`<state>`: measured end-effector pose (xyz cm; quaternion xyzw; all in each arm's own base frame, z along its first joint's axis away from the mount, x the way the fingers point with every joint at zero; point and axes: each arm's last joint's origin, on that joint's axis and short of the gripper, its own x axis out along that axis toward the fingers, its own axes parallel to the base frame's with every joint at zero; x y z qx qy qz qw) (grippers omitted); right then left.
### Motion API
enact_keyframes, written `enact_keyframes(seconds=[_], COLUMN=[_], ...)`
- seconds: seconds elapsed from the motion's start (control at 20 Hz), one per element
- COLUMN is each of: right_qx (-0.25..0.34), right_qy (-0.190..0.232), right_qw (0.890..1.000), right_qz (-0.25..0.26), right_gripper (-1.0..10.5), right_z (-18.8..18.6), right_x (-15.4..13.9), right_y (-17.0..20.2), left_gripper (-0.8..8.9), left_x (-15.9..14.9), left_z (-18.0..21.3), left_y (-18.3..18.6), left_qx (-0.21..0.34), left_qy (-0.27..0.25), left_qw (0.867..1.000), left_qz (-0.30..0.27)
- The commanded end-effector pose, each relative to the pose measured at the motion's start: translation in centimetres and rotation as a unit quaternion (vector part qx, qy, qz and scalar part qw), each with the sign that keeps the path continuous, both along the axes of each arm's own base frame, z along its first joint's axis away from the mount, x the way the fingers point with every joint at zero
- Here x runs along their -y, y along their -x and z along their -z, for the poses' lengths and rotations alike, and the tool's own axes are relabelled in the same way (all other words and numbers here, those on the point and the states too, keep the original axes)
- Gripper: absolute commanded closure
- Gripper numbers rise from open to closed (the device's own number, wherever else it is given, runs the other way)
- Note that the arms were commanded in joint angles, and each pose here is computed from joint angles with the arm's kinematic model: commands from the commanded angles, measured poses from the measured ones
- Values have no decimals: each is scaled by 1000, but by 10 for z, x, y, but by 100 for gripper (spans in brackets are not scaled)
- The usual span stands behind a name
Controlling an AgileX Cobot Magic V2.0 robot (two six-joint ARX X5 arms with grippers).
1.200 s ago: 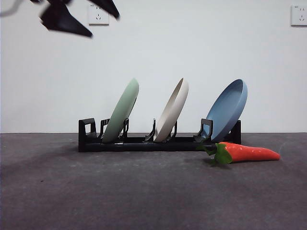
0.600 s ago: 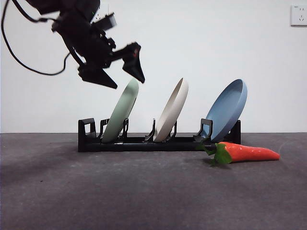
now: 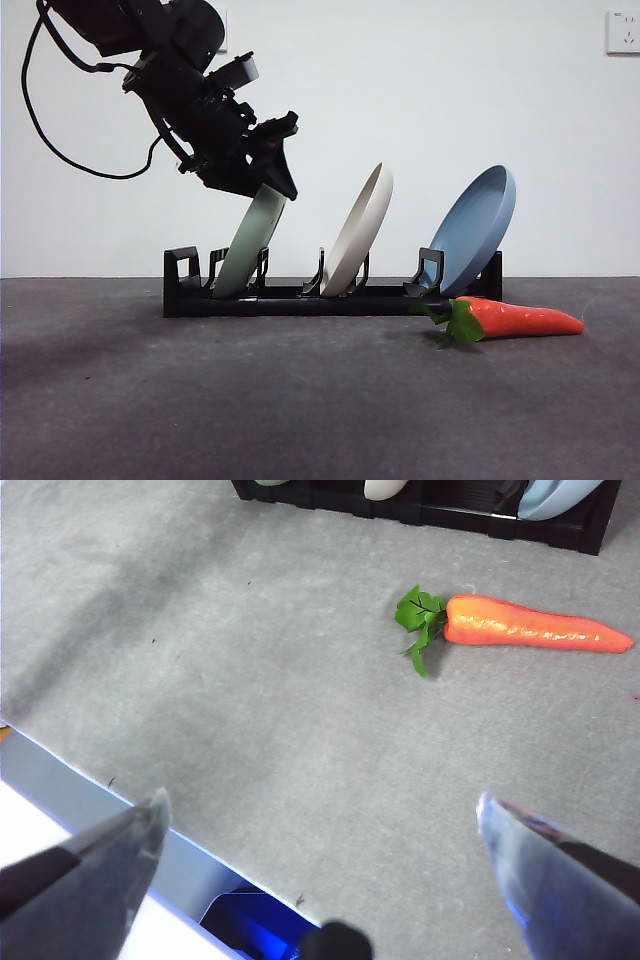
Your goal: Take the green plate from the plate rack,put the plate on the table,take the carrot from the table,put the carrot in the plate
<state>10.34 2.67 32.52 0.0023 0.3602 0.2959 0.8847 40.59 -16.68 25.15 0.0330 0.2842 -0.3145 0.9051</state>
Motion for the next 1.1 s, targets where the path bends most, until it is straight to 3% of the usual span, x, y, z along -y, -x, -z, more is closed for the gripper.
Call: enact_keyframes(seconds=[0.05,0.4,0.9,1.0,1.1], right_qx=[-3,-9,-9,-8,-8], right_qy=[-3,-2,-2,-2,-2], right_qw=[1000,1000,1000,1000,1000], right_qz=[1,0,0,0,0], right_gripper=[349,349,349,349,349], right_z=[0,0,0,0,0], right_x=[0,0,0,0,0], right_y=[1,2,2,2,1], left_gripper=[821,822,822,821,821], left_x=[1,-1,-16,-17,-17], left_z=[2,-7,-100,-119,-133], left_y=[0,0,34,60,94], left_qx=[-3,-19,30,32,28], left_qy=[3,55,84,58,-3], left_qw=[1000,998,996,998,998], left_qz=[6,-2,-6,17,54])
